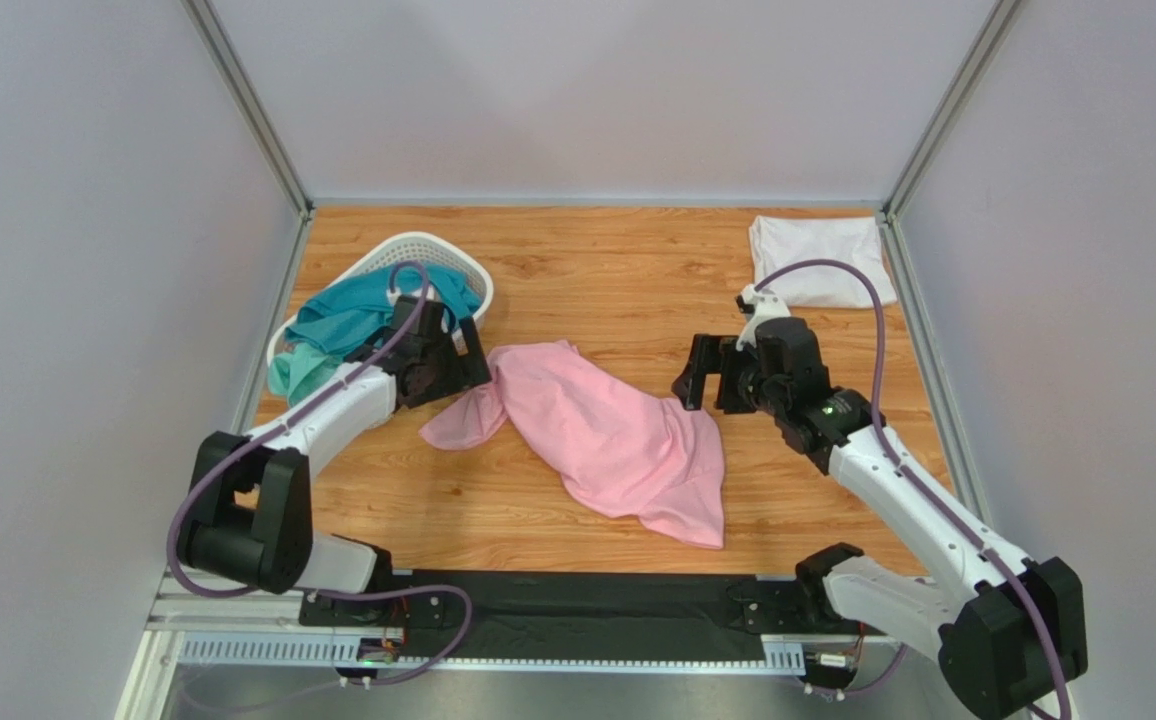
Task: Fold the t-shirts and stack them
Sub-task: Move the tshirt to the center of the board, then flatten the tshirt out
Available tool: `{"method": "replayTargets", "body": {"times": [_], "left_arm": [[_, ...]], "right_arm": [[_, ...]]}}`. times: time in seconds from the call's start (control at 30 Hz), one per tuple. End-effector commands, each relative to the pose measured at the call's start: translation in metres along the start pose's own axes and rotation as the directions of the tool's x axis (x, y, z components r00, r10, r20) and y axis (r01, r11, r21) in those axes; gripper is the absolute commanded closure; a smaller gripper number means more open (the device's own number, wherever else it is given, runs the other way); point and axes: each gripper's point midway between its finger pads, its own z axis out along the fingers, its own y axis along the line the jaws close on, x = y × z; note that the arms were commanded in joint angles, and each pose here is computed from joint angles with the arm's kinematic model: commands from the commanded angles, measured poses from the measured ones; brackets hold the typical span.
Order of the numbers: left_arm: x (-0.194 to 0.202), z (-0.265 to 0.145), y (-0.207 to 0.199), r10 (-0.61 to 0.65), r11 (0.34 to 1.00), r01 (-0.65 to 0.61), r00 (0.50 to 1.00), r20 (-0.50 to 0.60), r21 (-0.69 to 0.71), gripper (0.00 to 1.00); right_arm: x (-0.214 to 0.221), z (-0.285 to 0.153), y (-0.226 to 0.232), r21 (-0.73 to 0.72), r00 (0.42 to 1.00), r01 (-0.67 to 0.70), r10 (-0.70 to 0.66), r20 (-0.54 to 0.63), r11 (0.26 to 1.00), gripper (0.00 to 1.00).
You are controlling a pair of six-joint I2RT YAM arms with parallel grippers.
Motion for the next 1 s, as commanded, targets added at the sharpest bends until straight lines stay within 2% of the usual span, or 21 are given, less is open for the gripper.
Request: {"method": "replayTargets", "body": {"times": [0.0,0.2,0.23,0.3,0.4,0.5,0.6,0.77,0.97], "left_arm": [[-0.051,0.005,0.0,-0.068,0.998,0.065,0.991,0.117,0.026,0.01],[-0.093,0.02,0.006,-0.101,0.995,0.094,0.978,0.181,0.044,0.0],[-0.11,0.02,0.008,-0.115,0.993,0.107,0.97,0.212,0.047,0.0],[-0.121,0.032,0.02,-0.135,0.991,0.133,0.968,0.212,0.022,0.0],[-0.156,0.04,0.018,-0.152,0.988,0.145,0.959,0.238,0.046,0.0],[-0.169,0.054,0.023,-0.135,0.991,0.135,0.96,0.245,0.019,0.0],[-0.203,0.057,0.028,-0.129,0.991,0.131,0.95,0.286,0.012,0.0],[-0.215,0.067,0.036,-0.109,0.992,0.121,0.963,0.247,-0.034,0.0],[-0.194,0.023,-0.004,-0.105,0.989,0.078,0.971,0.216,0.129,0.0]], "right_arm": [[-0.032,-0.006,0.009,-0.007,0.995,0.027,-0.026,0.094,1.0,0.0],[-0.031,-0.003,0.001,0.028,0.995,0.025,-0.028,0.095,0.999,0.0],[-0.032,-0.003,0.002,0.029,0.995,0.026,-0.029,0.094,0.999,0.0],[-0.032,-0.001,0.001,0.034,0.995,0.027,-0.03,0.09,0.999,0.0],[-0.033,-0.001,0.001,0.035,0.996,0.032,-0.035,0.087,0.999,0.0],[-0.034,0.0,-0.007,0.077,0.995,0.03,-0.038,0.095,0.997,0.0],[-0.033,0.002,-0.009,0.094,0.996,0.03,-0.038,0.085,0.995,0.0],[-0.031,0.003,-0.015,0.126,0.997,0.032,-0.041,0.072,0.991,0.0],[-0.023,0.0,-0.014,0.12,0.999,0.004,-0.009,0.046,0.993,0.0]]}}
